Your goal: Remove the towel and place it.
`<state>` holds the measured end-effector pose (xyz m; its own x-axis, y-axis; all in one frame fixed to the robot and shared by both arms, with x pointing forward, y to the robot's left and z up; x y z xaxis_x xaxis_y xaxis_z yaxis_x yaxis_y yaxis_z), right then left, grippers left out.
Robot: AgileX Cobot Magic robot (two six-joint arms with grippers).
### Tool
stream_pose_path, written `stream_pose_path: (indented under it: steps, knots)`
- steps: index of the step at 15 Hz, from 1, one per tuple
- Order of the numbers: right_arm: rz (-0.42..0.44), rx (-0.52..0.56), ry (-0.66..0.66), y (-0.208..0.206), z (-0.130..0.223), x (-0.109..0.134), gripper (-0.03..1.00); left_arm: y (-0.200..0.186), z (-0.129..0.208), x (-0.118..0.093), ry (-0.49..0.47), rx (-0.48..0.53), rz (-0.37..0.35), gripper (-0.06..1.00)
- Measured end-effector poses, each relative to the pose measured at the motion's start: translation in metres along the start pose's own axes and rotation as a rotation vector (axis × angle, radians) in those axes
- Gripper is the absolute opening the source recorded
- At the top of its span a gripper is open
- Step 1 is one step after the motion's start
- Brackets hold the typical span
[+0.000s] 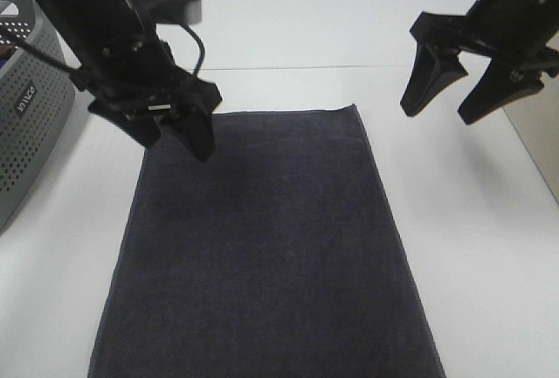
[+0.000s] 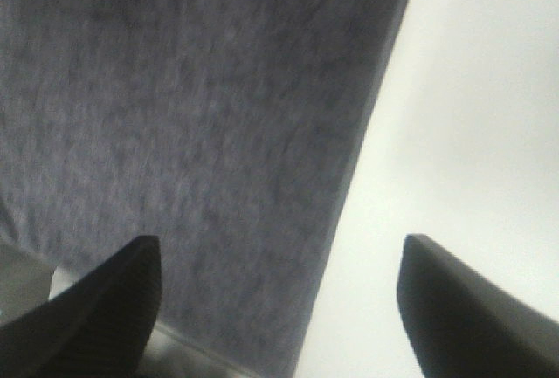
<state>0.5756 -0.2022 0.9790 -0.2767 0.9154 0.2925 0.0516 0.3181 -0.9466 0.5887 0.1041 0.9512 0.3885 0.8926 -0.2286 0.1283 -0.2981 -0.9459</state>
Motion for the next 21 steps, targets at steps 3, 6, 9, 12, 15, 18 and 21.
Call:
stream_pose_path:
  steps: [3,6,9,12,15,18,21]
  knots:
    - [0.035,-0.071,-0.028,-0.006,-0.059,-0.013,0.73,-0.008,-0.040,0.050,-0.107,-0.082,-0.026,0.70]
    - [0.040,-0.075,-0.046,0.009,-0.097,-0.024,0.73,0.003,-0.059,0.089,-0.175,-0.091,-0.043,0.70]
    - [0.044,-0.049,-0.060,0.046,-0.128,-0.040,0.73,0.021,-0.078,0.128,-0.234,-0.107,-0.060,0.70]
    - [0.040,-0.020,-0.074,0.092,-0.147,-0.058,0.73,0.051,-0.086,0.157,-0.270,-0.091,-0.063,0.70]
    - [0.026,0.000,-0.067,0.127,-0.155,-0.069,0.73,0.079,-0.094,0.170,-0.288,-0.081,-0.053,0.70]
    - [-0.006,0.013,-0.051,0.152,-0.158,-0.075,0.73,0.095,-0.100,0.175,-0.288,-0.083,-0.049,0.71]
    - [-0.100,0.005,-0.003,0.163,-0.157,-0.085,0.73,0.112,-0.097,0.179,-0.297,-0.067,-0.043,0.71]
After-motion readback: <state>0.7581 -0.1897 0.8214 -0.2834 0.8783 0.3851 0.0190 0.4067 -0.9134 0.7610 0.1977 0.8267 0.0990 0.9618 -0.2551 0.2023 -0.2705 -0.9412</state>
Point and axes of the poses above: a point on each arm's last joint axis where the gripper is mounted, y pointing out along that axis toward the gripper, x along the wrist's bending axis when the last joint is at zero, z = x × y, the point moved 6 cm from there along y, pointing out along that axis toward the gripper, and after that the axes turned 3 degrees about -y, right-handed, at the moved point
